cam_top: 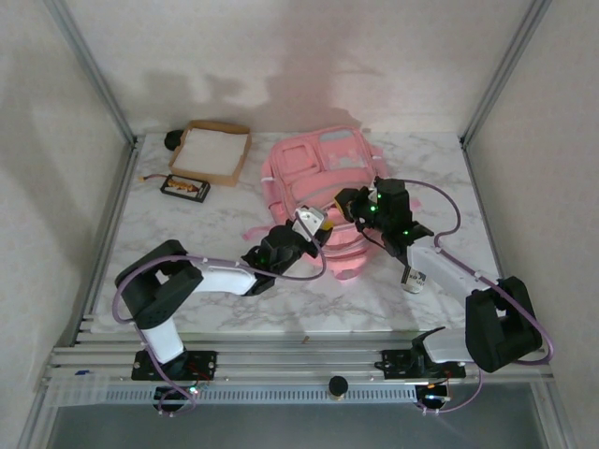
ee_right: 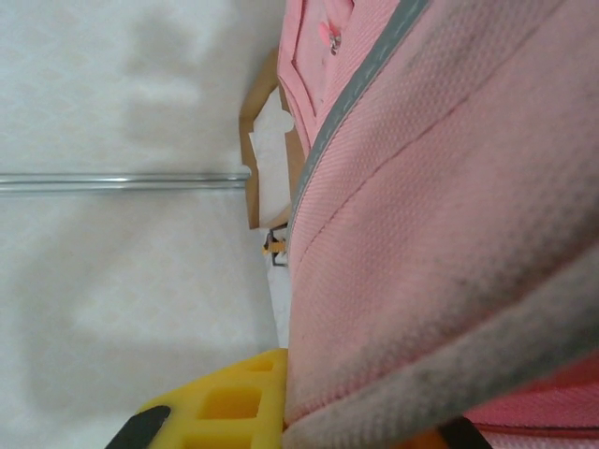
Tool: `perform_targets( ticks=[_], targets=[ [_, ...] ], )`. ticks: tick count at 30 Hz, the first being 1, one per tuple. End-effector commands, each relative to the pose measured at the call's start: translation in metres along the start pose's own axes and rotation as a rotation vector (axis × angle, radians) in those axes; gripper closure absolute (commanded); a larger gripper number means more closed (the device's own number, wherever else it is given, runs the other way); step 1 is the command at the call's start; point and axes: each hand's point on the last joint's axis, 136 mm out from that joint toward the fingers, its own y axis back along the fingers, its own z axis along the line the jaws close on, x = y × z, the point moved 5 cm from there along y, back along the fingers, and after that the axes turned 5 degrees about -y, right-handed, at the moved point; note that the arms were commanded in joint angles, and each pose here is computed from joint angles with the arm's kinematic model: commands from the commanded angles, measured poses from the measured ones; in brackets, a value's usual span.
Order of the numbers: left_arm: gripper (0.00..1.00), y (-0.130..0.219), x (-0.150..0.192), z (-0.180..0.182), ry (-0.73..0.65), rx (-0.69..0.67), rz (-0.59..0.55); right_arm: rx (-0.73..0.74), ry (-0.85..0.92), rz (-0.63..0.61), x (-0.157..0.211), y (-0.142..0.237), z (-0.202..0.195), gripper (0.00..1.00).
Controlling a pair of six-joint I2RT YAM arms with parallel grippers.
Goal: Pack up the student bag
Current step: Unzip the student bag at the center of the table.
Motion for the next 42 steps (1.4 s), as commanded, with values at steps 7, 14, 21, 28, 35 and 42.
perform_targets(
  ticks=[7,14,21,28,35,42],
  targets=[
    [0.73,-0.020,-0.008,0.012,0.061,-0.068,-0.075,-0.150,0.047,0.052,0.018,0.010,0.032,1.00],
    [0.95,-0.023,-0.010,0.018,0.096,-0.058,-0.087,-0.151,0.057,0.053,0.019,0.009,0.031,1.00],
    [1.00,-0.015,0.006,0.019,0.091,-0.057,-0.032,-0.154,0.085,0.043,0.016,0.009,0.039,1.00],
    [1.00,-0.001,0.023,0.033,0.149,-0.117,0.072,-0.147,0.117,0.009,0.004,0.017,0.047,1.00],
    [1.00,0.025,0.054,0.053,0.229,-0.187,0.225,-0.127,0.139,0.006,-0.006,0.025,0.051,1.00],
    [1.00,0.057,0.065,0.099,0.363,-0.383,0.288,-0.072,0.142,-0.010,-0.014,0.034,0.042,1.00]
  ],
)
